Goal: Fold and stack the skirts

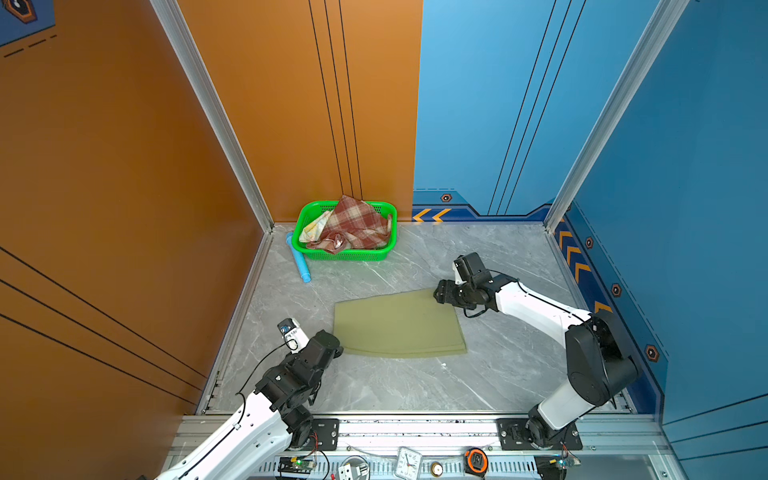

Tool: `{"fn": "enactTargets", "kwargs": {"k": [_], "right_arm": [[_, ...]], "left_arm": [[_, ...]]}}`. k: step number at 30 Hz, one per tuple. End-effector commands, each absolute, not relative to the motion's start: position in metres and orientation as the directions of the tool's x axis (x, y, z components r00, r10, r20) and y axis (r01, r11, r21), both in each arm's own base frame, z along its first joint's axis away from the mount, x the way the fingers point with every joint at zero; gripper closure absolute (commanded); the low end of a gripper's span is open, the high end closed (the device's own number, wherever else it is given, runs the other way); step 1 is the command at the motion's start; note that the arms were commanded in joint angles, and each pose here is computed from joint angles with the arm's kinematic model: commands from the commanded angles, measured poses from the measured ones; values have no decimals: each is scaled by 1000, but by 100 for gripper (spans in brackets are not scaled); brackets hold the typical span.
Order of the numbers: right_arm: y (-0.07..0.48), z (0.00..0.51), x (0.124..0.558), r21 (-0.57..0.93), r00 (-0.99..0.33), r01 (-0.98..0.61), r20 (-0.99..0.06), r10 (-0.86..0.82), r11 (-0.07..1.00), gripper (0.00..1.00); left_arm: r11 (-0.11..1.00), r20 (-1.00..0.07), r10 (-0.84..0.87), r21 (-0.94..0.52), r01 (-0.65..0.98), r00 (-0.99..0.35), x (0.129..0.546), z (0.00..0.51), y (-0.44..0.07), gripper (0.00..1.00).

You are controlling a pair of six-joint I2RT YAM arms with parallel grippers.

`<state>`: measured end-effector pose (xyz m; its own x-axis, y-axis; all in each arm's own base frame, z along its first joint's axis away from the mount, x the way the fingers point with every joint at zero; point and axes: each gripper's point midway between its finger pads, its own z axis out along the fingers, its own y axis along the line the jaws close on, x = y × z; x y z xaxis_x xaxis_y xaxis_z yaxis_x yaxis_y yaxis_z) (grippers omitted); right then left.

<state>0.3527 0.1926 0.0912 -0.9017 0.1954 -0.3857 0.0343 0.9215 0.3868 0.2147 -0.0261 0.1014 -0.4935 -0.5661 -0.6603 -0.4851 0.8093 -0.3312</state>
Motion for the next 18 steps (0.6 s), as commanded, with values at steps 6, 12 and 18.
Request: {"fn": "enactTargets", "kwargs": {"k": [6,12,18], "right_arm": [[161,77,333,377,-917,99,-324,231,921,26],[154,68,331,371,-921,108,-312,233,922,26],[149,63,328,375,-926,116,-294,237,920,27]], "left_arm": [[870,-398,-440,-410,-273,-805,237,95,-76,22],[863,-327,-437,-414,-288,-838,254,91,-68,21],[891,-276,-364,-381,-247,-889,270,79,-73,20]]}}
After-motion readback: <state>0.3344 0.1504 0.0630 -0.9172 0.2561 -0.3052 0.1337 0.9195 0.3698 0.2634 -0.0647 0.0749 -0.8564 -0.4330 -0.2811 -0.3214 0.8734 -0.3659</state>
